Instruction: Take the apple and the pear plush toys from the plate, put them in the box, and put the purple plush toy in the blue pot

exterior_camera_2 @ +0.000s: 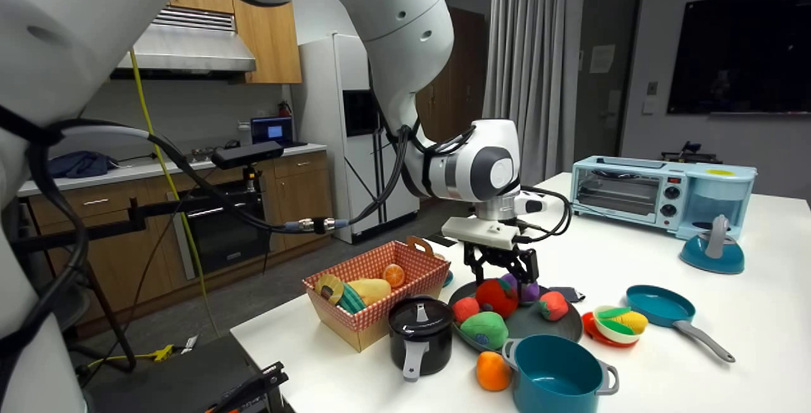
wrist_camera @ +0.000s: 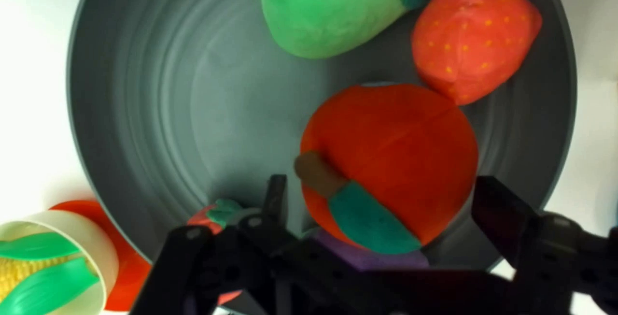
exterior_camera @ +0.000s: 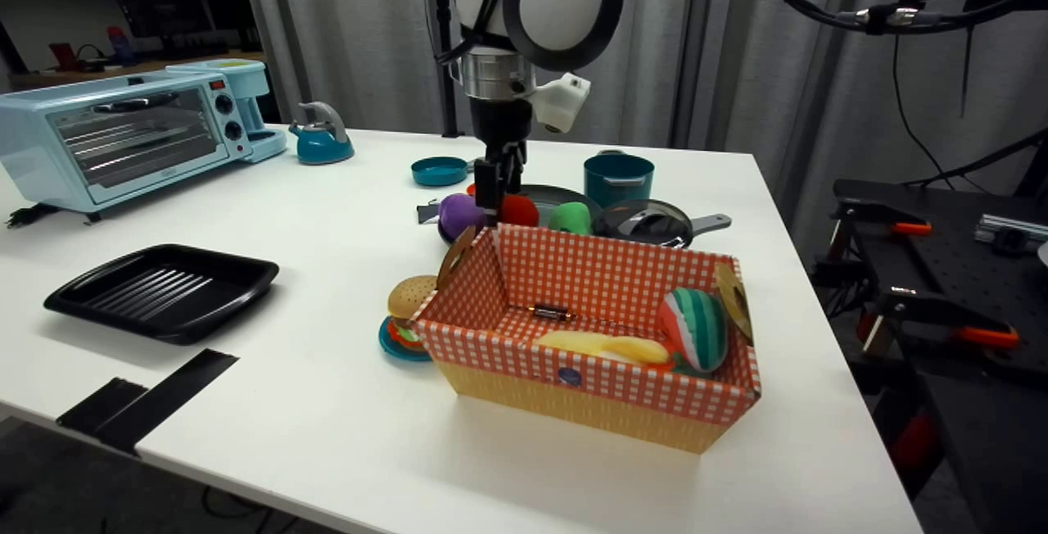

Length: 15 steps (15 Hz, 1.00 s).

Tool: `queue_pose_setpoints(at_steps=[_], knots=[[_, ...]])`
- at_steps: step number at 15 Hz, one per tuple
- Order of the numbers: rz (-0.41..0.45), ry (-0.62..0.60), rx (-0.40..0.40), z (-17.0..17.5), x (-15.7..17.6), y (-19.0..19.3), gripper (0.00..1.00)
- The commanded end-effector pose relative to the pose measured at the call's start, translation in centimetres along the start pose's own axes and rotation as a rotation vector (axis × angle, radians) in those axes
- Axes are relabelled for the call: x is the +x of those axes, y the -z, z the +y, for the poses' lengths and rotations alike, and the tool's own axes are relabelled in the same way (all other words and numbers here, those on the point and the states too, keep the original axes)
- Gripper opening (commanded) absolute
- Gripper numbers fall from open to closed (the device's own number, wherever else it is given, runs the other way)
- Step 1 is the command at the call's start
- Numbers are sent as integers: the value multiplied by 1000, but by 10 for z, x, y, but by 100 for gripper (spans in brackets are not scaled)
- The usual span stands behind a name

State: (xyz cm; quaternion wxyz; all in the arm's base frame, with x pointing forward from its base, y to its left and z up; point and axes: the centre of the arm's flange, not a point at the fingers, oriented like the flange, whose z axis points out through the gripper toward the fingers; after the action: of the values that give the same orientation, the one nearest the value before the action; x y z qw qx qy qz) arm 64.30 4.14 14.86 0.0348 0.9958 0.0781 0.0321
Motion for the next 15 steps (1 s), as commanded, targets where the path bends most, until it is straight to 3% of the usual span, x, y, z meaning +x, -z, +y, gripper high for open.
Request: queue_pose_setpoints(at_steps=[1,5,9,13,15], knots=[[-18,-37,-7,3,-5,1,68],[-13,-68,-18,6,-8,5,37],[-3,-91,-43,9,-20,26,12],[9,-106,-57,-2,-39,67,4],[13,-108,-50,-16,-49,90,6]])
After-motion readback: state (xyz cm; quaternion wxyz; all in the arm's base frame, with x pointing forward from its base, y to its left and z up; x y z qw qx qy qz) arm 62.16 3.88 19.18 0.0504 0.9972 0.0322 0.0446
